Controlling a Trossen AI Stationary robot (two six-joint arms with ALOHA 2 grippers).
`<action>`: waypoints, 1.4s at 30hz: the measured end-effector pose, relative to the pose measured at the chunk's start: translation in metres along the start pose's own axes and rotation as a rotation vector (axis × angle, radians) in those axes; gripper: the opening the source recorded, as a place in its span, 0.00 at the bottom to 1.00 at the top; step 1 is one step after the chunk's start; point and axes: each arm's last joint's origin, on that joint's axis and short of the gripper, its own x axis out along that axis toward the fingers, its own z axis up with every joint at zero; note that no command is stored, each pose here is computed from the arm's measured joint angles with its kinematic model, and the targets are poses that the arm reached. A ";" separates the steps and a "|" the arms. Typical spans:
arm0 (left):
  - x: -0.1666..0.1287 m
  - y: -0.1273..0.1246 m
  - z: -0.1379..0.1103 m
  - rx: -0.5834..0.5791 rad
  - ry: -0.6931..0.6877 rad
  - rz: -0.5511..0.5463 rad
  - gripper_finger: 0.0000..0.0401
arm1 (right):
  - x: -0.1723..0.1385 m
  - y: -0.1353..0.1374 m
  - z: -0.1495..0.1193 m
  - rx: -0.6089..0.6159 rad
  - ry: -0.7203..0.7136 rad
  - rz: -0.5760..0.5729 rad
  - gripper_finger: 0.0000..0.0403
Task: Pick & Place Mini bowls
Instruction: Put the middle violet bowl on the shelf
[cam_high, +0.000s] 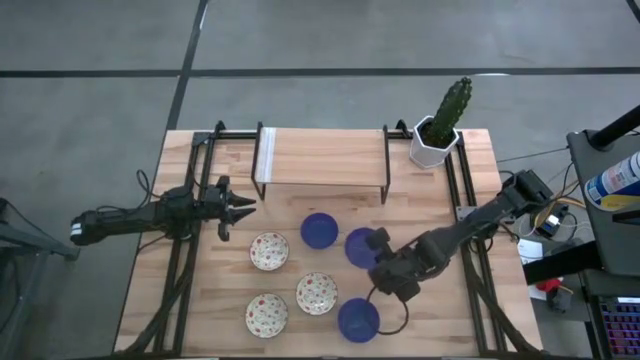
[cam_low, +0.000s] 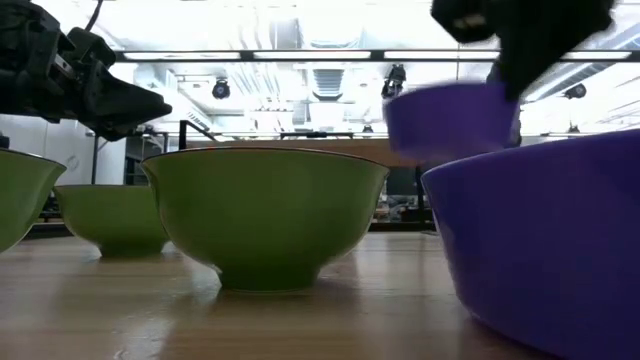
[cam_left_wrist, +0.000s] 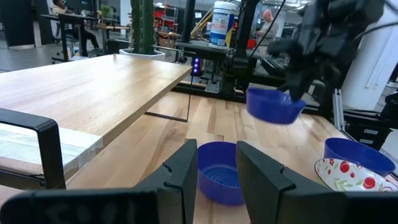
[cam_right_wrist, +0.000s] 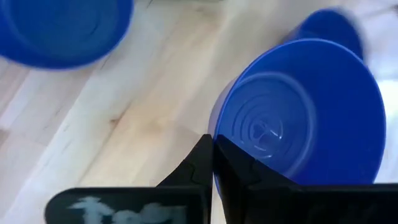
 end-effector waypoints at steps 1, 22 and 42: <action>0.000 0.000 0.000 0.000 0.000 0.000 0.26 | -0.004 -0.005 0.003 0.001 -0.005 -0.007 0.02; 0.000 0.000 0.000 0.000 0.000 0.000 0.26 | -0.047 -0.163 -0.018 0.195 0.065 -0.193 0.02; 0.000 0.000 0.000 0.000 0.000 0.000 0.26 | -0.048 -0.242 -0.079 0.408 0.044 -0.154 0.02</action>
